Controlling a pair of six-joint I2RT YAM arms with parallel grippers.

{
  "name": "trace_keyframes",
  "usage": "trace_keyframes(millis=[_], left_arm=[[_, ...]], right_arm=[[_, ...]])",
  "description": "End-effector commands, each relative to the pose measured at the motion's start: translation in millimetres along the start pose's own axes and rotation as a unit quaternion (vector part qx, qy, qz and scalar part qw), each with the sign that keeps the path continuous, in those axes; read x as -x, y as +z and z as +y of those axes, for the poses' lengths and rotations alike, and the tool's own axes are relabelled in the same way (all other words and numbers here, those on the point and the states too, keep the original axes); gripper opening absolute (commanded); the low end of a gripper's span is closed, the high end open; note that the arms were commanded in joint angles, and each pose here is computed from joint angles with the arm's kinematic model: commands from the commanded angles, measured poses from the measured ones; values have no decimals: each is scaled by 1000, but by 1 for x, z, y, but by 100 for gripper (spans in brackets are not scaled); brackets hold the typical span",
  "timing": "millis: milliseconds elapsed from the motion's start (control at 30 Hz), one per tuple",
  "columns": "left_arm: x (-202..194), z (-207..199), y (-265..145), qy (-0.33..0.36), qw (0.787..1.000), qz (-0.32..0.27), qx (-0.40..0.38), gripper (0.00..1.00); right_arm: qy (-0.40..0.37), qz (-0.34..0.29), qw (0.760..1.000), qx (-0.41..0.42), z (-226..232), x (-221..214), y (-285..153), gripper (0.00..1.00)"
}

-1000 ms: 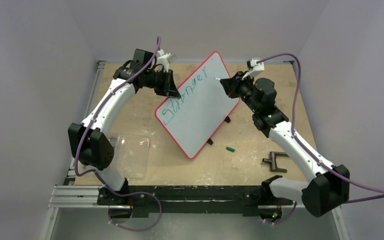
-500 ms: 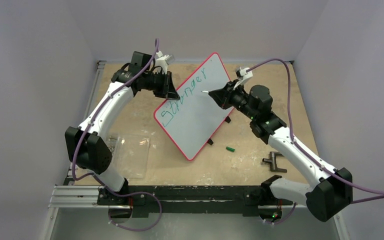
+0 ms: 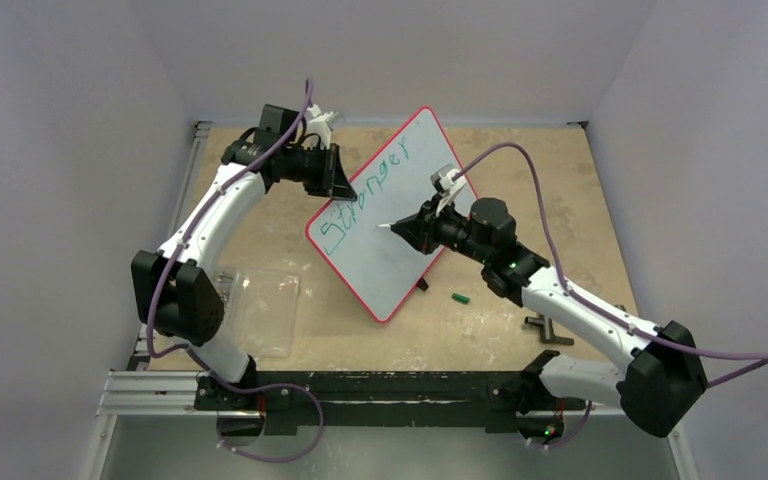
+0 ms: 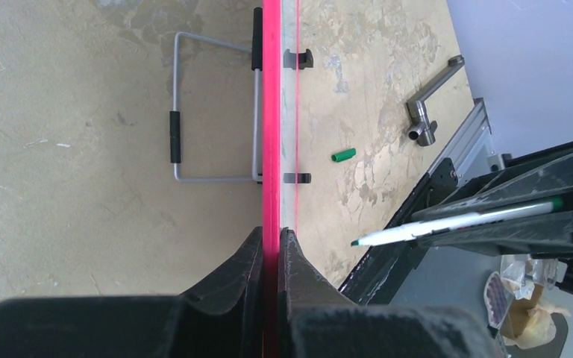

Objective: Write a sentence on the whiteboard

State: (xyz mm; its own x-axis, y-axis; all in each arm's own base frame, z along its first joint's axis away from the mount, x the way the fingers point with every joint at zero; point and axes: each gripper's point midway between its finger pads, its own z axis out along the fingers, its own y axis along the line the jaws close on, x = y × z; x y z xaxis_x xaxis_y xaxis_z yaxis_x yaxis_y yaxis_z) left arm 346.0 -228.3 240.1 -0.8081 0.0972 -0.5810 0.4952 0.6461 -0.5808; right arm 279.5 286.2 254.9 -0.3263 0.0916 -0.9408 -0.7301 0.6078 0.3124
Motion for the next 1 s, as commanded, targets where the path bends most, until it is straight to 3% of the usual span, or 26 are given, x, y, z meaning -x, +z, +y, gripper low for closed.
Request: trace_keyframes(millis=[0,967], left_arm=[[5,6,-3,-6,1000,-11,-9,0],[7,22,-5,-36,999,-18,15,0]], right_arm=[[-31,-27,998,51,21,2,5,0],[-30,23,990,134,77,-48,33,0]])
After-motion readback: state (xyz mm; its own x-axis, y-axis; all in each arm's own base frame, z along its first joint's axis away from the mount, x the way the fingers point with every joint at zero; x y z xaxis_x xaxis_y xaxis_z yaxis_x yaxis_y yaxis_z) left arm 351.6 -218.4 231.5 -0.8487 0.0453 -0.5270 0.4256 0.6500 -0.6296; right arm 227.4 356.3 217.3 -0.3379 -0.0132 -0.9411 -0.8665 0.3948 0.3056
